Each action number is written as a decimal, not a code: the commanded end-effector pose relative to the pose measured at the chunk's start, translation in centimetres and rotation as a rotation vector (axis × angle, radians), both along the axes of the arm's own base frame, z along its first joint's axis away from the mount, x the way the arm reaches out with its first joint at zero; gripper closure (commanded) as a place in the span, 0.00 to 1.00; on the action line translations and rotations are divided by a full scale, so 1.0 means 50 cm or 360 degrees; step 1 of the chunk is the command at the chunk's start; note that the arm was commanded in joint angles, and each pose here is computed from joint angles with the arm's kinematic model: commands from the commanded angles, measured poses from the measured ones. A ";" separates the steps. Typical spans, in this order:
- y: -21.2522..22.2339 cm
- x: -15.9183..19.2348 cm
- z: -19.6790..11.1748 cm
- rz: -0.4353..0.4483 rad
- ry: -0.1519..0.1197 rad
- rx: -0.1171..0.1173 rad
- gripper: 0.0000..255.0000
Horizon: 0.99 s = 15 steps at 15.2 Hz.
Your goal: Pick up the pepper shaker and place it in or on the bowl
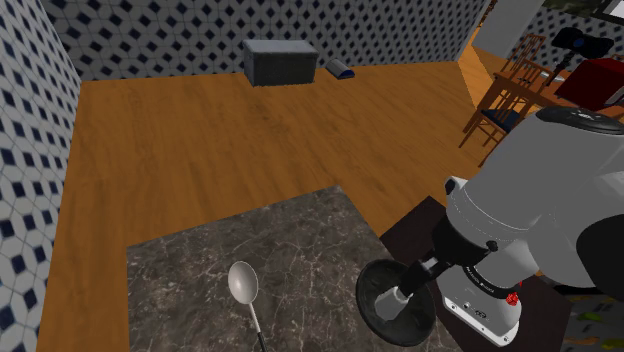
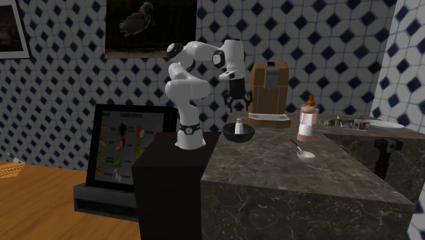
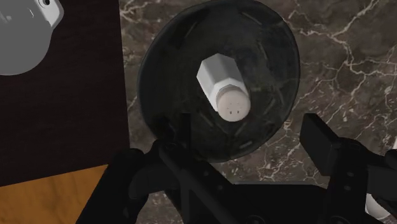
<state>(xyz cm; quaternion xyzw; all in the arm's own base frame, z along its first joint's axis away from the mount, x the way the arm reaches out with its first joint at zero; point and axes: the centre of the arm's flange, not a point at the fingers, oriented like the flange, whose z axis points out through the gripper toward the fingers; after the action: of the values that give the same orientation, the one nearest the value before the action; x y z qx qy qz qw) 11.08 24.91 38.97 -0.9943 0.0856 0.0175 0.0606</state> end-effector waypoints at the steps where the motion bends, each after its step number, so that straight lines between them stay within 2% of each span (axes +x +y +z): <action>1: 0.000 0.000 0.000 0.0000 0.0000 0.0000 0.00; 4: 0.000 0.000 0.000 0.0000 0.0000 0.0000 0.00; 8: -0.012 0.002 0.099 0.0000 0.0000 0.0000 0.00; 15: -0.012 0.002 0.099 0.0000 0.0000 0.0000 0.00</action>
<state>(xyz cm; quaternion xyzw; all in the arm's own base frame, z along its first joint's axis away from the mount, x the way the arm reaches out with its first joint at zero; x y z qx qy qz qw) 11.20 24.30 43.92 -0.9943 0.0856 0.0175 0.0607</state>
